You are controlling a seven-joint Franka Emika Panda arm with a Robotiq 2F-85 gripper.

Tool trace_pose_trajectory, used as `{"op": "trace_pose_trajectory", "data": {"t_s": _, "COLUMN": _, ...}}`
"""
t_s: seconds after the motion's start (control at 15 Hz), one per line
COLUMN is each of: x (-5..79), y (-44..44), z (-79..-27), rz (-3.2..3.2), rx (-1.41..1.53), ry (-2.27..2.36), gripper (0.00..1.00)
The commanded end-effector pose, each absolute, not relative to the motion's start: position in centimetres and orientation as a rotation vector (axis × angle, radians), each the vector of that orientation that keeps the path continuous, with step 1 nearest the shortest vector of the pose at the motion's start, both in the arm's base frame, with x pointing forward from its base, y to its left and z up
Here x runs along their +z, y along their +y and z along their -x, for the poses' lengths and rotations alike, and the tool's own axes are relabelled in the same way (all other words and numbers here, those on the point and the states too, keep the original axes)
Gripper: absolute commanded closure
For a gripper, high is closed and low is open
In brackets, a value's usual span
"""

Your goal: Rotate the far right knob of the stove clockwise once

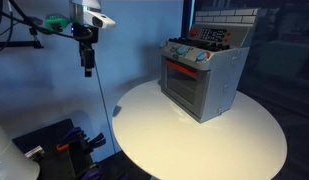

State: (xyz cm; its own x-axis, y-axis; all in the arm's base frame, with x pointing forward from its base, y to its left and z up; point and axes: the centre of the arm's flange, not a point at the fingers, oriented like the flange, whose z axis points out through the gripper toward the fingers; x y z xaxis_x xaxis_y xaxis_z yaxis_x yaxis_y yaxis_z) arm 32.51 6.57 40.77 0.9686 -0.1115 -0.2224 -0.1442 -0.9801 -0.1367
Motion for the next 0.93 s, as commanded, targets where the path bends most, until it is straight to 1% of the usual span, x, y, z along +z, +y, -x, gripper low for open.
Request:
{"op": "trace_pose_trajectory", "data": {"t_s": 0.0, "x": 40.8, "y": 6.6, "z": -32.5, "rz": 2.966, "rx": 0.322, "ry": 0.194, "gripper": 0.00}}
{"op": "trace_pose_trajectory", "data": {"t_s": 0.4, "x": 41.4, "y": 6.2, "z": -33.1, "rz": 2.966, "rx": 0.297, "ry": 0.210, "gripper": 0.00}}
{"op": "trace_pose_trajectory", "data": {"t_s": 0.87, "x": 45.7, "y": 5.0, "z": -35.4, "rz": 2.945, "rx": 0.170, "ry": 0.252, "gripper": 0.00}}
